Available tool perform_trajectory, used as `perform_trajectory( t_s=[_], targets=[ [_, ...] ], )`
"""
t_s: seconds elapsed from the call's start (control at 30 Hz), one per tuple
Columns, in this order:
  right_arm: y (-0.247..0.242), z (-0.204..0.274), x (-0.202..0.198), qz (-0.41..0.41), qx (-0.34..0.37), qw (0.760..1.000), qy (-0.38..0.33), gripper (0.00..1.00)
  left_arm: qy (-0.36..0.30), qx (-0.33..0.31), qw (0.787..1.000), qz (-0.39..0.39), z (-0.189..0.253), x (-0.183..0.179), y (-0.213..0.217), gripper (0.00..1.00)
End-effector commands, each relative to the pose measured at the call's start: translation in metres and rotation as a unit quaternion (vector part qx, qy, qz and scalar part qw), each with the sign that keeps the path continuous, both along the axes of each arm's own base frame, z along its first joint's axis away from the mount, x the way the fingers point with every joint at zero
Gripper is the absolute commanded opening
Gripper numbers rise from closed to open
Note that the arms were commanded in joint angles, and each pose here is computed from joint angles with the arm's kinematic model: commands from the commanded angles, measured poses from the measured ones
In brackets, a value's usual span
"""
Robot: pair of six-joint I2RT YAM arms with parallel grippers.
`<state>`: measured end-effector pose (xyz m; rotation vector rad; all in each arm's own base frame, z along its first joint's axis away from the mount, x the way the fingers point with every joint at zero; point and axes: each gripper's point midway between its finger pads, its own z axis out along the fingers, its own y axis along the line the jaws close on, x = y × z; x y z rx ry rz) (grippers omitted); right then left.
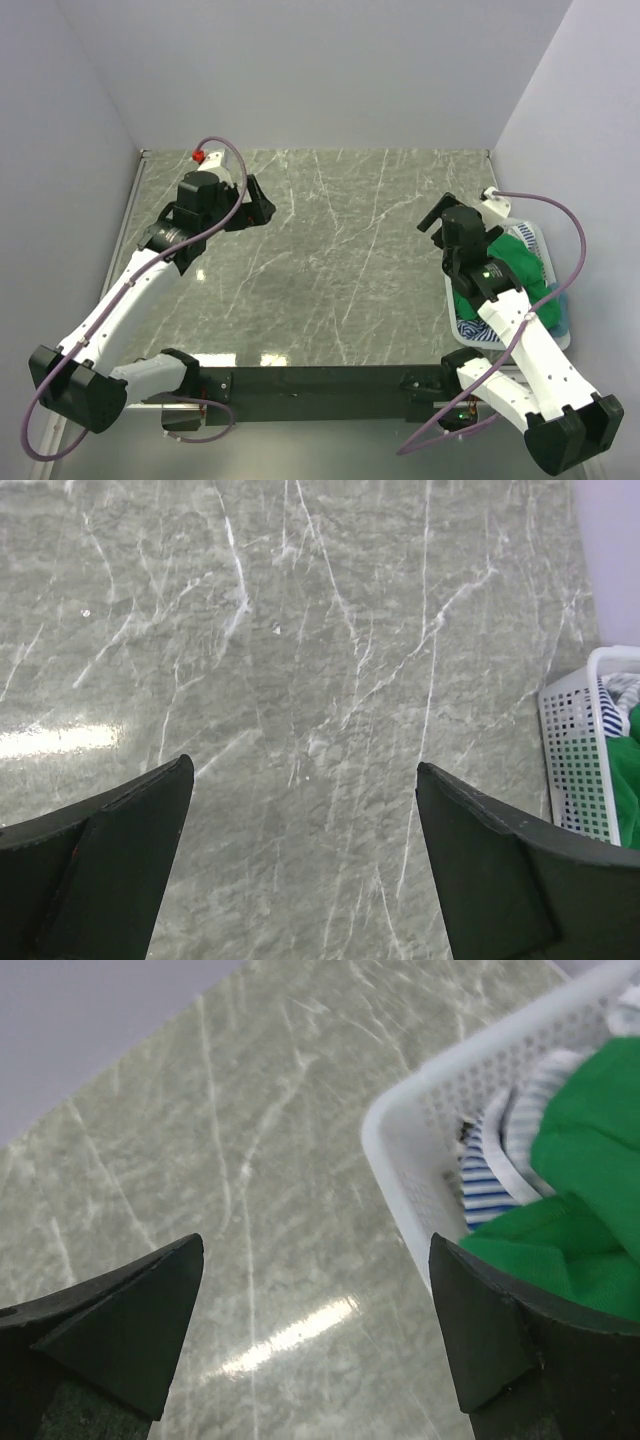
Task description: Fold and stack the tank tops
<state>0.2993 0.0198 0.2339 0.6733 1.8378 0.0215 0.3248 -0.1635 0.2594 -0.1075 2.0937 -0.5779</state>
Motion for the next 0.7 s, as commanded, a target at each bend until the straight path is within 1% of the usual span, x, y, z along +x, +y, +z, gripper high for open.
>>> perform_trajectory(
  t_s=[0.0, 0.03, 0.1, 0.17, 0.2, 0.23, 0.27, 0.37, 0.43, 0.47, 0.53, 0.57, 0.67],
  targets=[
    [-0.013, 0.015, -0.009, -0.044, 0.003, 0.999, 0.01, 0.99, -0.022, -0.01, 1.0, -0.01, 0.014, -0.007, 0.0, 1.0],
    [-0.014, 0.015, -0.011, -0.052, 0.007, 0.998, 0.017, 0.99, -0.021, -0.011, 1.0, -0.01, 0.014, -0.008, -0.001, 1.0],
    [-0.02, 0.011, -0.019, -0.068, -0.006, 0.996, 0.057, 0.98, -0.013, -0.019, 1.0, -0.011, 0.008, -0.01, -0.003, 0.99],
    [-0.025, 0.006, -0.028, -0.098, 0.004, 0.992, 0.079, 0.98, -0.007, -0.025, 1.0, -0.014, 0.004, -0.012, -0.004, 1.0],
    [-0.033, 0.004, -0.039, -0.117, -0.007, 0.988, 0.102, 0.98, -0.008, -0.028, 0.999, -0.015, 0.004, -0.013, -0.005, 0.99],
    [-0.036, 0.001, -0.042, -0.137, 0.003, 0.985, 0.106, 0.98, -0.002, -0.031, 0.999, -0.017, -0.001, -0.015, -0.006, 1.0],
    [-0.041, -0.006, -0.052, -0.148, -0.002, 0.981, 0.124, 0.98, 0.0, -0.032, 0.999, -0.018, -0.003, -0.016, -0.006, 1.0],
    [-0.051, -0.012, -0.064, -0.176, 0.016, 0.976, 0.127, 0.98, 0.005, -0.036, 0.999, -0.018, -0.01, -0.021, -0.006, 0.99],
    [-0.053, -0.025, -0.07, -0.174, 0.032, 0.975, 0.137, 0.98, 0.011, -0.037, 0.999, -0.017, -0.016, -0.023, -0.005, 0.99],
    [-0.062, -0.036, -0.073, -0.191, 0.038, 0.97, 0.145, 0.98, 0.012, -0.038, 0.999, -0.018, -0.017, -0.025, -0.005, 1.0],
    [-0.064, -0.049, -0.075, -0.184, 0.054, 0.968, 0.159, 0.98, 0.018, -0.036, 0.999, -0.018, -0.022, -0.027, -0.004, 1.0],
    [-0.074, -0.058, -0.076, -0.202, 0.061, 0.964, 0.164, 0.97, 0.019, -0.036, 0.999, -0.017, -0.023, -0.028, -0.003, 0.99],
    [-0.082, -0.07, -0.079, -0.217, 0.061, 0.958, 0.176, 0.96, 0.027, -0.035, 0.999, -0.017, -0.031, -0.03, -0.003, 1.0]
  ],
)
